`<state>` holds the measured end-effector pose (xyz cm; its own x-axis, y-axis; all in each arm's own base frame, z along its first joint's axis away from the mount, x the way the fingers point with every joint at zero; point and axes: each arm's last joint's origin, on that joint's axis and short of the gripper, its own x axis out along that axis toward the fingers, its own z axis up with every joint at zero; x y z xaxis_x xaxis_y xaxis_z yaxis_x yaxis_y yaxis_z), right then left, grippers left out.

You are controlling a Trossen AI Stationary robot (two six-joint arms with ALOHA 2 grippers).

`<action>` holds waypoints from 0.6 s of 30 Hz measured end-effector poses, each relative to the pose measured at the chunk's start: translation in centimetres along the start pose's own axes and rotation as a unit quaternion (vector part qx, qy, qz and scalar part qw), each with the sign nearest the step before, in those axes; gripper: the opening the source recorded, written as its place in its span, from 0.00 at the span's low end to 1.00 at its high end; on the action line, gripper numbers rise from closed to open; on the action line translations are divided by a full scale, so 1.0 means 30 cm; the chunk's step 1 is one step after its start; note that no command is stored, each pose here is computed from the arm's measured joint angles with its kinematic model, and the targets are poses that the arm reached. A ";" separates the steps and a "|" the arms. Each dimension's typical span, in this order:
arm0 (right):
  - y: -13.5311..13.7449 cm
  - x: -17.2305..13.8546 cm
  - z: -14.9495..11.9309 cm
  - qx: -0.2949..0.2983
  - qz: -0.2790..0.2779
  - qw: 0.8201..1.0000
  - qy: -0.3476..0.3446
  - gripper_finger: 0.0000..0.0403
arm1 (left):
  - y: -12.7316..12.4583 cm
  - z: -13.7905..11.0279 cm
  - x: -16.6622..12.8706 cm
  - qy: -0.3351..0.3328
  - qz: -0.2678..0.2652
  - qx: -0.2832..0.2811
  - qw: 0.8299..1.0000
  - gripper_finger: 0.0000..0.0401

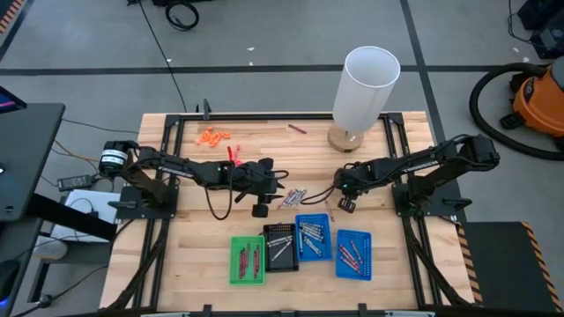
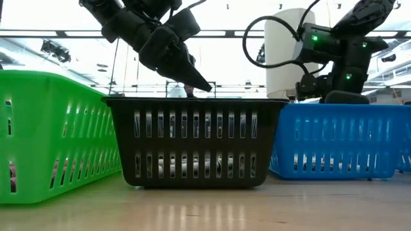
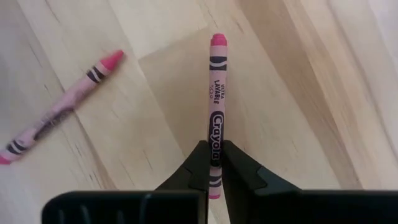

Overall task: Sort crayons
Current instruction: Put the pink crayon into the right blue bin

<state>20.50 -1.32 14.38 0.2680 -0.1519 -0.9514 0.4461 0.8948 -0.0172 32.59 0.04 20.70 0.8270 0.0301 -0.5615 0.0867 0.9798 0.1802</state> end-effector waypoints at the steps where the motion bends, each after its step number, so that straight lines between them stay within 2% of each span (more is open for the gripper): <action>1: 0.001 0.000 0.003 -0.001 0.002 1.000 -0.004 0.08 | 0.000 0.000 0.000 0.000 0.000 0.000 1.000 0.35; 7: 0.025 -0.004 0.023 -0.023 0.021 0.999 -0.044 0.08 | -0.004 -0.016 0.025 0.010 -0.002 -0.001 1.000 0.39; 18: 0.039 -0.024 0.021 -0.037 0.028 0.997 -0.060 0.08 | -0.005 -0.019 0.038 0.007 -0.001 -0.008 1.000 0.48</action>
<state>21.36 -0.42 15.25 0.3934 -0.1458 -0.9077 0.3648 0.9311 0.0085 33.20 0.04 19.56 0.8193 0.0308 -0.5726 0.0790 0.9830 0.1659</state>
